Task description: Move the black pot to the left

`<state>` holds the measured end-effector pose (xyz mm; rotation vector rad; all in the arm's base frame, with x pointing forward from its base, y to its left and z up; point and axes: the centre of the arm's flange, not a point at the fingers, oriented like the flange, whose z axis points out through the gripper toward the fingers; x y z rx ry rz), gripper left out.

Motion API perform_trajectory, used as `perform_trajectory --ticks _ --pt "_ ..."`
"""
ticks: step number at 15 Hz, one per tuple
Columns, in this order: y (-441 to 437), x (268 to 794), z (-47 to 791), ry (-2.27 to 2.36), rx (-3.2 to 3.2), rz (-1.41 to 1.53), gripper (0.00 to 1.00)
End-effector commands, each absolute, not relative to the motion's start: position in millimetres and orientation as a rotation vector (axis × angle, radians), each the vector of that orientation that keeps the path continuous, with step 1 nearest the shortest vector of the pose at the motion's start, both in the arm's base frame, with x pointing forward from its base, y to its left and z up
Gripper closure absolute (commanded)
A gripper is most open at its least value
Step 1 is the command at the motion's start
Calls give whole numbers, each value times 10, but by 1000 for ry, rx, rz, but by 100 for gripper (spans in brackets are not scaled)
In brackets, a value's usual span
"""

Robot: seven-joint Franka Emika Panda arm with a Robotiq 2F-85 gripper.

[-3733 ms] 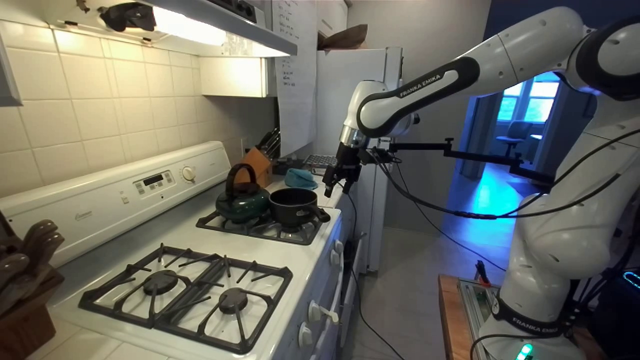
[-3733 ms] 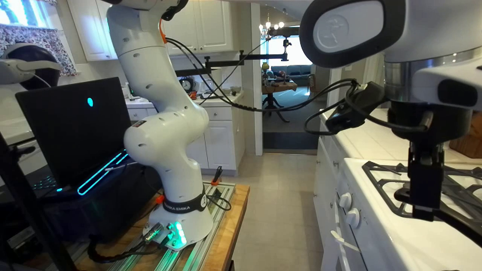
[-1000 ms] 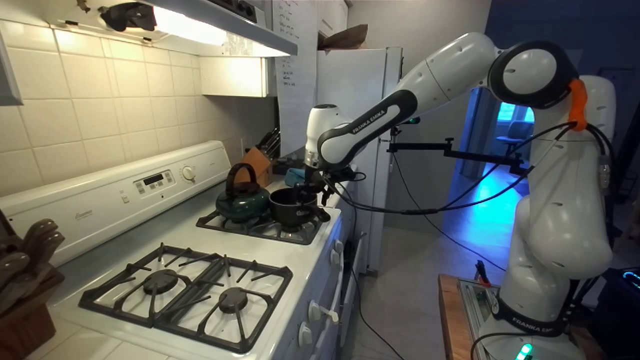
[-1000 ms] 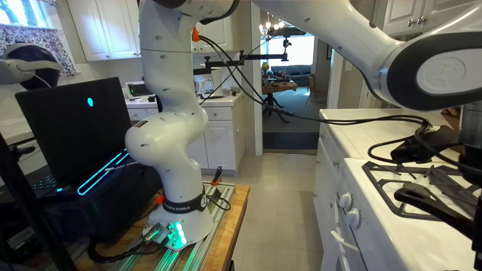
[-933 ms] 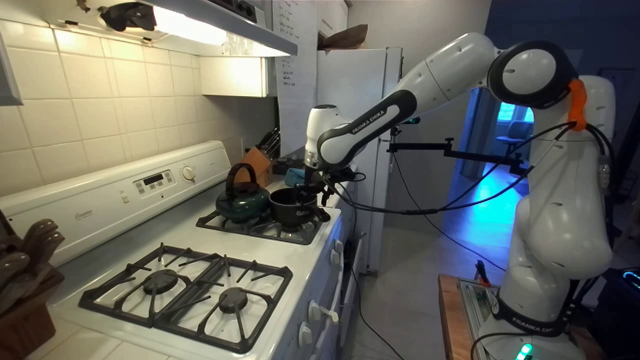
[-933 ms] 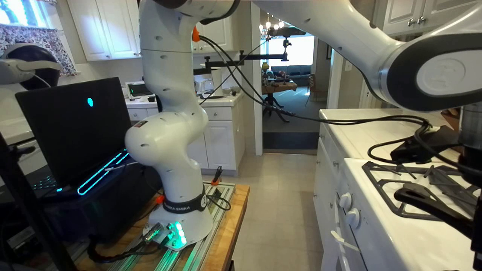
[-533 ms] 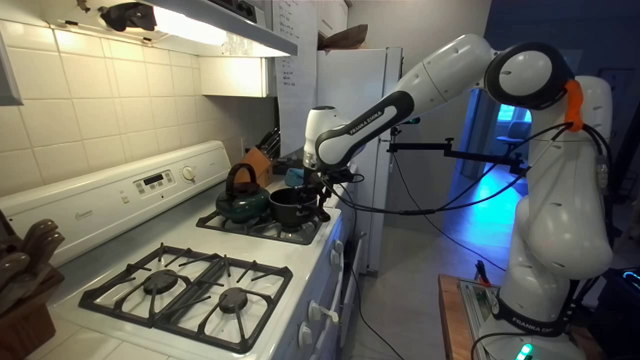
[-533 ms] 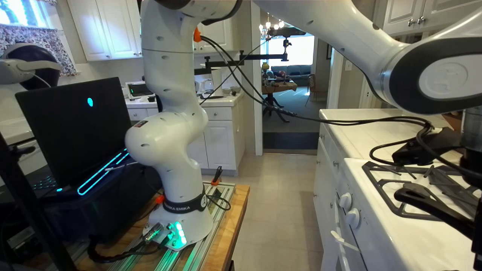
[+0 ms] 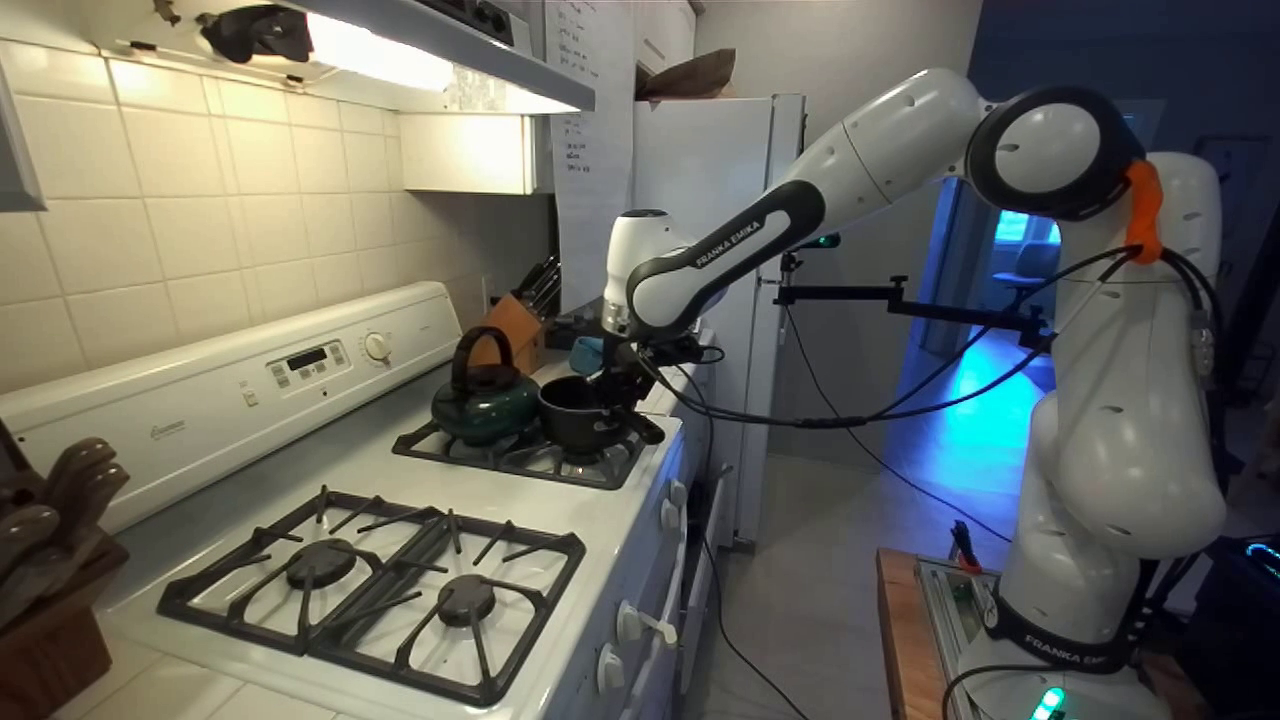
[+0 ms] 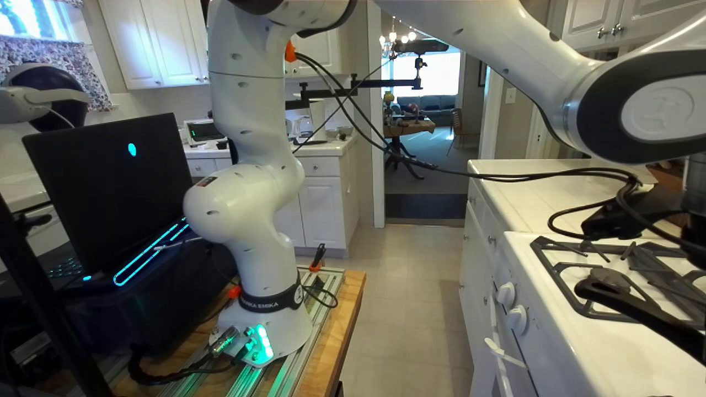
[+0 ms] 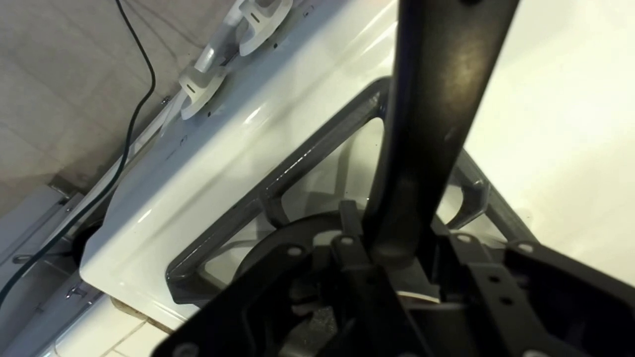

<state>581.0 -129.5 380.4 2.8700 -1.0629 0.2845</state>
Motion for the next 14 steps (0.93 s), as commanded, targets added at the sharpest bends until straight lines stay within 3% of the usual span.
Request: perform_trajectory --ticks 1,14 --pt "-1312 5930 3764 -1078 2886 282 92" --pt "-1090 5768 3776 -1041 2890 285 92"
